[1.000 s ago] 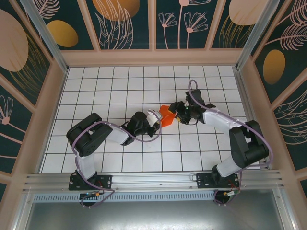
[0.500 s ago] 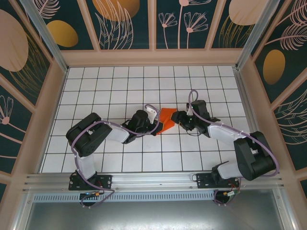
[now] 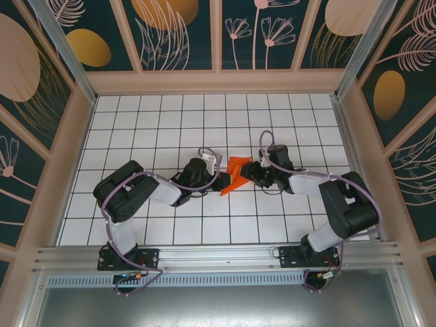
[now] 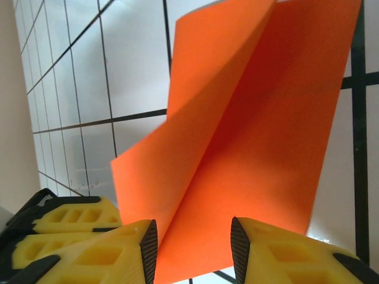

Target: Fold a paper plane with a square sheet of paper (pick it up from the middle)

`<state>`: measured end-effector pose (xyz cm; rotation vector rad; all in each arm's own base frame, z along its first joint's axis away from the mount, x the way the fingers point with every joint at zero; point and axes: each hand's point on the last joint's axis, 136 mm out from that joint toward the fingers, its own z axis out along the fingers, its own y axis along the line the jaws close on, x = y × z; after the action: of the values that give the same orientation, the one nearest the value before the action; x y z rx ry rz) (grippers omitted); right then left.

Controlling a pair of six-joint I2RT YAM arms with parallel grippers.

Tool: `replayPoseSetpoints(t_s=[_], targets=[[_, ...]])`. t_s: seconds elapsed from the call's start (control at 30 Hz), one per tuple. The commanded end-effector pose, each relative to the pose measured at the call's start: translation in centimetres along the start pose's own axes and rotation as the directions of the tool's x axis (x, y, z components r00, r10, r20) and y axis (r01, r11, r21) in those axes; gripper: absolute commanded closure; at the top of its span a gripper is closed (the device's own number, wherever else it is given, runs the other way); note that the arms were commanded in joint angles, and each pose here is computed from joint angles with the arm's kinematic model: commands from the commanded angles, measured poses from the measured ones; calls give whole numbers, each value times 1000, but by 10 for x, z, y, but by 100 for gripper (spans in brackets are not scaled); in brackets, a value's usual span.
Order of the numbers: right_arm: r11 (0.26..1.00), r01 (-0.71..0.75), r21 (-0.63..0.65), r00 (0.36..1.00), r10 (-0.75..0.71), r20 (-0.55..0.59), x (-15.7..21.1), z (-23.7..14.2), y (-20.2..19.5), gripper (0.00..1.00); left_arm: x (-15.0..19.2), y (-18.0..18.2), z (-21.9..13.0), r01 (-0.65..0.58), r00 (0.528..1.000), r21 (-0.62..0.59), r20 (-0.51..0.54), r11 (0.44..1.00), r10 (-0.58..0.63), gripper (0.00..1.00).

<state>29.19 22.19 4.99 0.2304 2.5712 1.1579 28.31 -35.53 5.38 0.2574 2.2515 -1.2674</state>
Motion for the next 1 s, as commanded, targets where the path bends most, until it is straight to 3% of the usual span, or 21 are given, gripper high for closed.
replayPoseSetpoints(t_s=[0.0, 0.63, 0.97], targets=[[996, 47, -72, 999, -46, 7, -11, 4, 15, 60, -7, -7, -3, 69, 997, 56, 29, 996, -71, 91], [998, 36, -58, 999, -36, -11, -17, 23, 7, 61, 1, 4, 1, 215, 977, 82, -16, 973, -214, 89], [999, 17, -37, 999, -18, -28, -13, 29, -1, 60, 4, 6, 11, 201, 979, 77, -56, 977, -197, 75]])
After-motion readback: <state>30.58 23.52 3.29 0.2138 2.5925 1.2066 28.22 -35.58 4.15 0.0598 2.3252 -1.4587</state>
